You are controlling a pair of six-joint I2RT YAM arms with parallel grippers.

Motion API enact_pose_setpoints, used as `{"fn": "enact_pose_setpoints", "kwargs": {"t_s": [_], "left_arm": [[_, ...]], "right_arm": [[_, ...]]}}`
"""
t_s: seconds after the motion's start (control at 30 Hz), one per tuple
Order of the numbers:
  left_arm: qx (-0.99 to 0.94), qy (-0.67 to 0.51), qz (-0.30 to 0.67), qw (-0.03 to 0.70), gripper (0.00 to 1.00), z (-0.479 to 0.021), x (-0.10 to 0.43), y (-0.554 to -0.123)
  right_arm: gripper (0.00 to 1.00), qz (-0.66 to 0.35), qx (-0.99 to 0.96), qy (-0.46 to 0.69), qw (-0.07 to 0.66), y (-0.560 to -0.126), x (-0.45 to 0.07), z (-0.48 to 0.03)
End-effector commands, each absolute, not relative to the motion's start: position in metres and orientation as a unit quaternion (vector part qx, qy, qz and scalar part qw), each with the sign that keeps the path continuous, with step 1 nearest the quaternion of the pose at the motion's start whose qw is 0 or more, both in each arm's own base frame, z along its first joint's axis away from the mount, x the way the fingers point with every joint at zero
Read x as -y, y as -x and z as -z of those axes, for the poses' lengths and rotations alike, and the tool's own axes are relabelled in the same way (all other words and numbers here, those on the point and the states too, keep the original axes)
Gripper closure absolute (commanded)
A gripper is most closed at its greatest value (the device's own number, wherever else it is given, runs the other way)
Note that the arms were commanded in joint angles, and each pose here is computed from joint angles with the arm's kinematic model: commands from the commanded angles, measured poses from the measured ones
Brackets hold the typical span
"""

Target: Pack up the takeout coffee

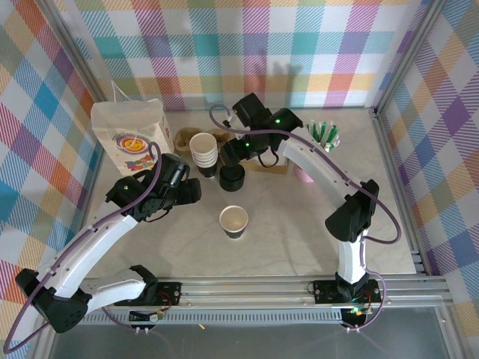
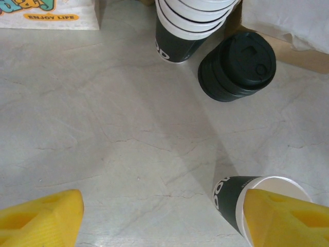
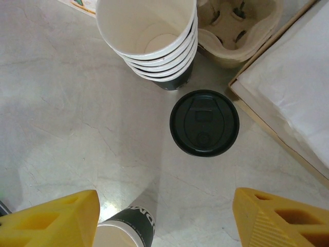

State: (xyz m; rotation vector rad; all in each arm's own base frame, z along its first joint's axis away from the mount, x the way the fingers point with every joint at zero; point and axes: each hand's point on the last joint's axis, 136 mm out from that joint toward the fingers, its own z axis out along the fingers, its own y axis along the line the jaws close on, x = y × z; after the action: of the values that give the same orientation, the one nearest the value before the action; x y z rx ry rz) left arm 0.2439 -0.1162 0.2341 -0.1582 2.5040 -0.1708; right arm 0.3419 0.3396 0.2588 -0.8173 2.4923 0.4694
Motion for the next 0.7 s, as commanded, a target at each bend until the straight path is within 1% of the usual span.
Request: {"fn": "enact_pose_setpoints", "kwargs": {"t_s": [0.0, 0.1, 0.23, 0.33, 0.4, 0.43, 0.57, 0.6, 0.67], "left_arm": [[-0.945, 0.081, 0.066, 0.310, 0.19, -0.232, 0.112, -0.247], [-0.947, 0.083, 0.059, 0.306, 0.19, -0.231, 0.107, -0.247], [-0.949, 0.082, 0.052, 0.301, 0.15, -0.229, 0.102, -0.246], [-0.950, 0.081, 0.051, 0.296, 0.09, -0.226, 0.101, -0.245], [-0.951, 0.077, 0.055, 0.294, 0.01, -0.225, 0.102, -0.244], [-0.952, 0.075, 0.054, 0.292, 0.00, -0.223, 0.102, -0.244], [-0.955, 0.059, 0.059, 0.284, 0.00, -0.217, 0.106, -0.242], [-0.956, 0.052, 0.064, 0.281, 0.00, -0.214, 0.108, -0.241], [-0.958, 0.042, 0.071, 0.275, 0.00, -0.210, 0.111, -0.239]], "right_arm": [[0.30, -0.176, -0.906, 0.316, 0.221, -0.343, -0.349, -0.241], [0.29, -0.178, -0.906, 0.316, 0.216, -0.344, -0.354, -0.233], [0.25, -0.175, -0.908, 0.317, 0.209, -0.347, -0.356, -0.221], [0.24, -0.169, -0.911, 0.317, 0.202, -0.350, -0.357, -0.209], [0.23, -0.166, -0.912, 0.321, 0.196, -0.351, -0.358, -0.202], [0.22, -0.165, -0.912, 0.322, 0.195, -0.352, -0.359, -0.199], [0.17, -0.157, -0.913, 0.326, 0.190, -0.356, -0.360, -0.188], [0.14, -0.154, -0.913, 0.326, 0.189, -0.357, -0.360, -0.186], [0.06, -0.147, -0.915, 0.325, 0.189, -0.360, -0.360, -0.181]]}}
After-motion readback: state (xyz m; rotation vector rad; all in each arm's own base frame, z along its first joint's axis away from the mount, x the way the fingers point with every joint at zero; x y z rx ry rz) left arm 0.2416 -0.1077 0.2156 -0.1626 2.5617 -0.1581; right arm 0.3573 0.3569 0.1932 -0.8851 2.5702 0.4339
